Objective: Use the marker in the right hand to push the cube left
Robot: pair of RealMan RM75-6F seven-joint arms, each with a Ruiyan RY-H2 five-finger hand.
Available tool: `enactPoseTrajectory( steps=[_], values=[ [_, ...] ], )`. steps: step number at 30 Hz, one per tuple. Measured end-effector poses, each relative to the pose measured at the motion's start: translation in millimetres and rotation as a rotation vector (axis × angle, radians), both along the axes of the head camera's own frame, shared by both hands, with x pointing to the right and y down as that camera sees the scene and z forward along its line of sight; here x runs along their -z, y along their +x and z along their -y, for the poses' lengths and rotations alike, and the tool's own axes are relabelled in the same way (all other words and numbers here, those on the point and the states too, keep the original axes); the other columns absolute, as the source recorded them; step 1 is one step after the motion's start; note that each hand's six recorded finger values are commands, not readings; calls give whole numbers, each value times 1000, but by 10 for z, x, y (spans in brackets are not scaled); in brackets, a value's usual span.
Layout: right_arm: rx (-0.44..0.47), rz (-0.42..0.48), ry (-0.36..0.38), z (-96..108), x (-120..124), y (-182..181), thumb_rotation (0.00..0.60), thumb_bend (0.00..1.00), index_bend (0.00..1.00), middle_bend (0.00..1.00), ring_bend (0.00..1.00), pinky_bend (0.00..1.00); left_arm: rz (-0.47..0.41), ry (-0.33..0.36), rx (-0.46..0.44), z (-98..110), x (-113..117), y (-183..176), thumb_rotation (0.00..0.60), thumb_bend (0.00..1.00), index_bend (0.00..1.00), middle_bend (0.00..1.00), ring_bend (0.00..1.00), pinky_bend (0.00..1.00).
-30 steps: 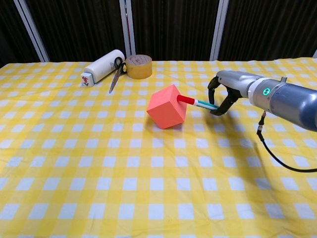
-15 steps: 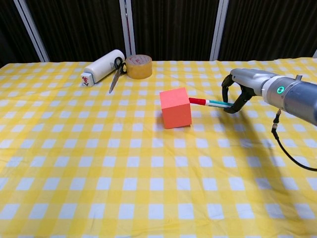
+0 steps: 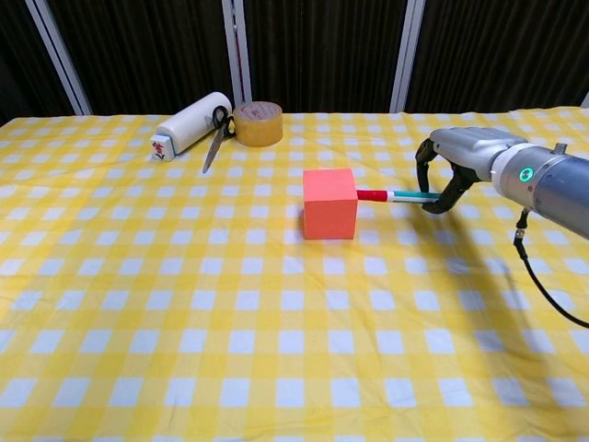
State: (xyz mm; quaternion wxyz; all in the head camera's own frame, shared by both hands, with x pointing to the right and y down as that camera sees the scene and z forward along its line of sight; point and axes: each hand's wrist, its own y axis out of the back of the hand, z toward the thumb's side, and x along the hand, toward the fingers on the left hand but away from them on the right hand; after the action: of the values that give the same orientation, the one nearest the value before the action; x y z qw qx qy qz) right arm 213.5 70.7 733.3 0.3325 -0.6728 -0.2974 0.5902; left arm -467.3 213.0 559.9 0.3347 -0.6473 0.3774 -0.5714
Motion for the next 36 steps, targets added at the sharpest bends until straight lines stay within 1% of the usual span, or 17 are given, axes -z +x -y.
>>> enactPoseTrajectory(
  steps=[5,13,22,36],
  values=[
    [10,-43,24,27,-44,30,600,499,631,179,28,0,-7,-2,2,0,6,-2,600,0,0,0,0,0],
    [-5,-72,18,26,-136,87,600,498,632,179,28,0,-14,-7,5,3,5,1,600,0,0,0,0,0],
    [6,-38,4,-9,-184,-88,600,499,632,179,28,0,-16,-8,6,4,4,8,600,0,0,0,0,0],
    [46,35,-4,-13,-230,-623,600,504,632,179,28,0,-23,-8,7,4,10,14,600,0,0,0,0,0]
  ],
)
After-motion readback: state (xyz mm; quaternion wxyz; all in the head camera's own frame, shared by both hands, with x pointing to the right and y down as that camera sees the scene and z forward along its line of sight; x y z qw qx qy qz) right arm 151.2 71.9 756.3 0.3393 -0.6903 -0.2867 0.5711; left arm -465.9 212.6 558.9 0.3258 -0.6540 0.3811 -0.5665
